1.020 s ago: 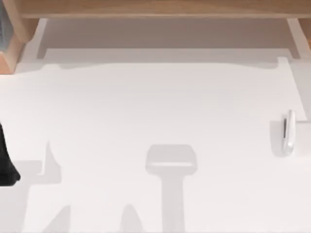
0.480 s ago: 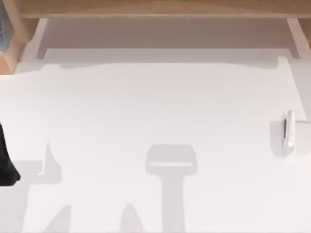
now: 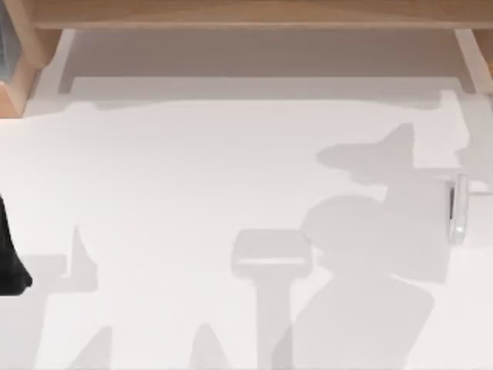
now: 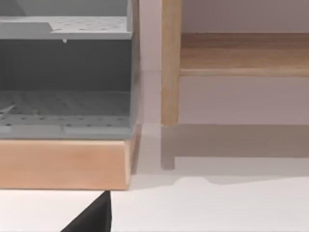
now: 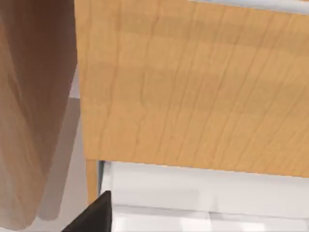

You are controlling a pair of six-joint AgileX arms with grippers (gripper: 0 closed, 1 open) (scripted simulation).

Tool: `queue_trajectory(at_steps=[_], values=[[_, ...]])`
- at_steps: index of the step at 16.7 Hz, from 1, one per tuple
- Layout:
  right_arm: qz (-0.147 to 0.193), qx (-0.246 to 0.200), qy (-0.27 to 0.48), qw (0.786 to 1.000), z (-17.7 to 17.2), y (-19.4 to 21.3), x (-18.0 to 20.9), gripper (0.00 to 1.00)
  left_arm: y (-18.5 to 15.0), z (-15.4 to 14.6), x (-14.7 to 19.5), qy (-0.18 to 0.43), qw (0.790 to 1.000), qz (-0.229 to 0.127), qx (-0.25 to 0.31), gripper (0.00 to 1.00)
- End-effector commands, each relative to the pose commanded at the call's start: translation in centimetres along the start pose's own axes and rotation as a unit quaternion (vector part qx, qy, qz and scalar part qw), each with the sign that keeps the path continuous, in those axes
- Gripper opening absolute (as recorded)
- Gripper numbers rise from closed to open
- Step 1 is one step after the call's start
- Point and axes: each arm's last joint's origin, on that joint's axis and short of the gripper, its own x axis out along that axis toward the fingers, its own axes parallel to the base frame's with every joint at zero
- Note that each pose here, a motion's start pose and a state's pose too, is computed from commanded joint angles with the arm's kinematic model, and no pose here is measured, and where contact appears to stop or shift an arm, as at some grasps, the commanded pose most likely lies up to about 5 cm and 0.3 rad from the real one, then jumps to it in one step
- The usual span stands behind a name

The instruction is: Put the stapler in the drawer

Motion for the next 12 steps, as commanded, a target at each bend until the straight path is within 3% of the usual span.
queue_trajectory(at_steps=[2,5,9,12], values=[[0.044,0.073,0.096,0.992,0.8,4.8,0.9,1.0,0.0,0.0,0.0,0.0,1.0,0.0,0.0,1.0],[0.066,0.136,0.25,0.956,0.2,11.3,1.7,1.0,0.0,0.0,0.0,0.0,1.0,0.0,0.0,1.0],[0.034,0.147,0.424,0.893,-2.6,17.0,2.1,1.0,0.0,0.0,0.0,0.0,1.0,0.0,0.0,1.0],[0.002,0.136,0.501,0.855,-4.5,18.8,2.4,1.0,0.0,0.0,0.0,0.0,1.0,0.0,0.0,1.0]])
